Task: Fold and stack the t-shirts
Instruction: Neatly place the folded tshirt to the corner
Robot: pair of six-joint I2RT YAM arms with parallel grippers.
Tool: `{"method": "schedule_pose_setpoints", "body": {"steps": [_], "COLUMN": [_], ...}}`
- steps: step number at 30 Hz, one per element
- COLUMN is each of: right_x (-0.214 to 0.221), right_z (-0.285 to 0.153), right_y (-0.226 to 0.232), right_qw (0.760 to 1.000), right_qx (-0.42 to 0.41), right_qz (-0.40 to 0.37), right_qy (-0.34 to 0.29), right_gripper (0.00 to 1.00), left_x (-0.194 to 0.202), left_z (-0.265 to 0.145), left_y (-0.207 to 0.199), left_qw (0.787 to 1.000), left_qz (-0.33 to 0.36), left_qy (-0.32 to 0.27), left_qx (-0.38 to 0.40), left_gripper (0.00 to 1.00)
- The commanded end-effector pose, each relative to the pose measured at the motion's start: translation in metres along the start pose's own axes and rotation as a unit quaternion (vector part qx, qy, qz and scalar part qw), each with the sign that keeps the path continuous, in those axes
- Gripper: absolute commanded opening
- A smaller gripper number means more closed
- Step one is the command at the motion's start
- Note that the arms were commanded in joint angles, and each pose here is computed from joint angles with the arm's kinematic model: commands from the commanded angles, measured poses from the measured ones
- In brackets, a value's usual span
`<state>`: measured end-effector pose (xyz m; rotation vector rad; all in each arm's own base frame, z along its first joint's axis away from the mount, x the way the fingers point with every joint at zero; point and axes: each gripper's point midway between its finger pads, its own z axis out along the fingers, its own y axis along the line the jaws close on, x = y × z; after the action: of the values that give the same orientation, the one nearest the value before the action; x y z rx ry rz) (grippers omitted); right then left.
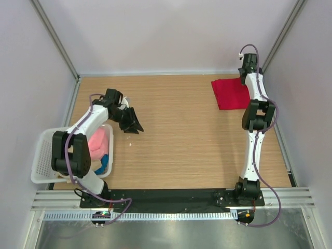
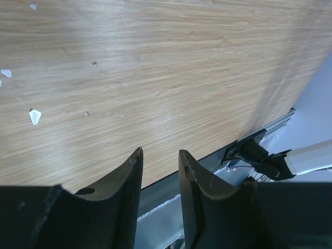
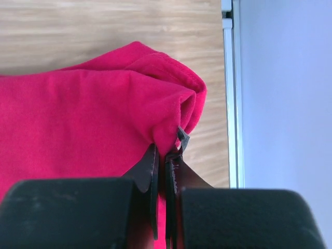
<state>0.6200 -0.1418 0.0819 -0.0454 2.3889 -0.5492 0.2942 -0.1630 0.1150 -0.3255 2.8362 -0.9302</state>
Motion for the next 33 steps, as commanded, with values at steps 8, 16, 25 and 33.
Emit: {"method": "schedule_pose_setpoints", "body": {"steps": [8,16,25,33], "right_x": [-0.045,-0.042,-0.048,-0.052], "right_z": [0.013,0.018,0.035,0.039], "right_y": [-0.036,-0.063,-0.051,-0.058], "right_qw": [0.992,0.986,0.985,0.981], "right_qx": [0.071,0.092,0.066,0.081], "right_qz": [0.047,0.099,0.094,0.109], "right_qy": [-0.090,-0.098,-0.125,-0.139], "right_gripper": [0.01,0.01,0.01,0.01], "left_x": [-0.018,-0.020,-0.016,-0.014], "left_z": [0.007,0.013,0.013,0.015], "left_y": [-0.009,-0.010,-0.008,-0.007], "left_qw": [1.000,0.999,0.999,0.999], "left_qz": [0.013,0.006,0.005,0.000], "left_qy": [0.019,0.027,0.032,0.035], "left_qx": [0.012,0.020,0.018,0.016], "left_gripper": [0.33,0.32,0.31,0.30]}}
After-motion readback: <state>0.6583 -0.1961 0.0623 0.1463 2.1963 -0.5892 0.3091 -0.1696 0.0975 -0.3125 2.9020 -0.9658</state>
